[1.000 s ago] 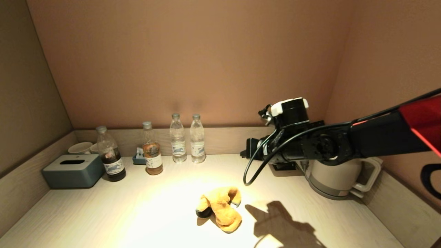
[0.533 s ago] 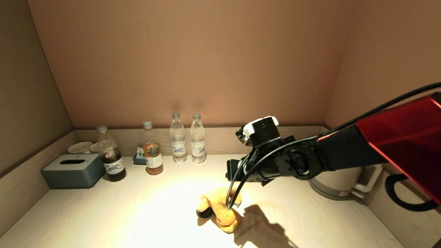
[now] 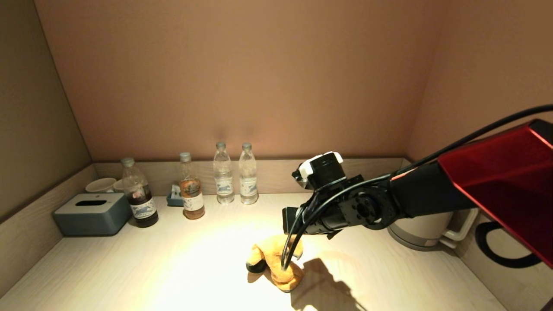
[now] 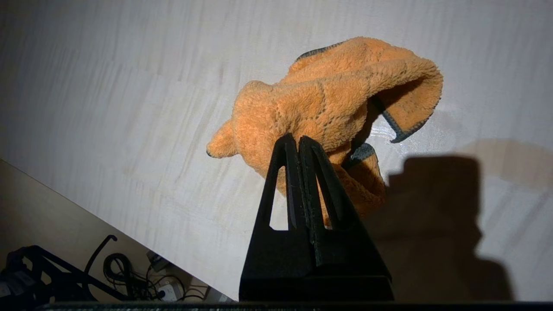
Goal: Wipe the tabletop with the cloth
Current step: Pick up the tablecloth
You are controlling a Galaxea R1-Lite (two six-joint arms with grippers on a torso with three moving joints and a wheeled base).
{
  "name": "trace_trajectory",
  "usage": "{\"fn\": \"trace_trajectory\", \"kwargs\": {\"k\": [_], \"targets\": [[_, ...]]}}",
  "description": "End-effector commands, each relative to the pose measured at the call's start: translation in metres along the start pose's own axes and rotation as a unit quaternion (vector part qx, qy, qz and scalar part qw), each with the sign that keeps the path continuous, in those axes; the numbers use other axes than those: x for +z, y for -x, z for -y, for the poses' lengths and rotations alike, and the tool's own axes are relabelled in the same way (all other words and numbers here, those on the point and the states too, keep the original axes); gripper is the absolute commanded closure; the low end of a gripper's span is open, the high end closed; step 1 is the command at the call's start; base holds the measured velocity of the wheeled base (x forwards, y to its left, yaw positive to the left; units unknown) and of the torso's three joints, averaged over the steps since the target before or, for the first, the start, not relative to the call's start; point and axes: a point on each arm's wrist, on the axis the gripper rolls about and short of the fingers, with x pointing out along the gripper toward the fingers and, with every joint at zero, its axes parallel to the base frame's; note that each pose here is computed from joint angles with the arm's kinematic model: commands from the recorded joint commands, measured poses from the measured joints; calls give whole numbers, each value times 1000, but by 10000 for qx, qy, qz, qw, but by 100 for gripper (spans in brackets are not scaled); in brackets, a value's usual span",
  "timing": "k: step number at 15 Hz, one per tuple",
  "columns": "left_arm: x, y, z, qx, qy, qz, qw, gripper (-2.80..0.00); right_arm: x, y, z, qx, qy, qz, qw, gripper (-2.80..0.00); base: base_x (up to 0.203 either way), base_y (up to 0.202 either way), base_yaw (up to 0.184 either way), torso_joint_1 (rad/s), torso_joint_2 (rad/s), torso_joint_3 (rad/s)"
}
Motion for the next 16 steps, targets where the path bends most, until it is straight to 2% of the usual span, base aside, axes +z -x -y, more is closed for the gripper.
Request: {"fn": "trace_trajectory", "kwargs": {"k": [1, 4, 5, 10, 16], "targets": [[0, 0, 0, -2, 4, -8, 10000, 0, -1, -3, -5, 47, 39, -24, 10000, 0, 0, 0, 0, 0, 0, 0], [0, 0, 0, -2, 4, -8, 10000, 0, -2, -6, -9, 90, 114, -34, 9999, 0, 0, 0, 0, 0, 0, 0], [0, 0, 0, -2, 4, -8, 10000, 0, -4, -9, -10, 92, 148, -63, 9998, -280, 0, 0, 0, 0, 0, 0], [0, 0, 0, -2, 4, -8, 10000, 0, -1, -16, -15, 136, 250, -61, 9996, -280, 0, 0, 0, 0, 0, 0], [0, 0, 0, -2, 4, -8, 10000, 0, -13, -36, -29, 75, 584, -238, 9980, -280, 0, 0, 0, 0, 0, 0]]}}
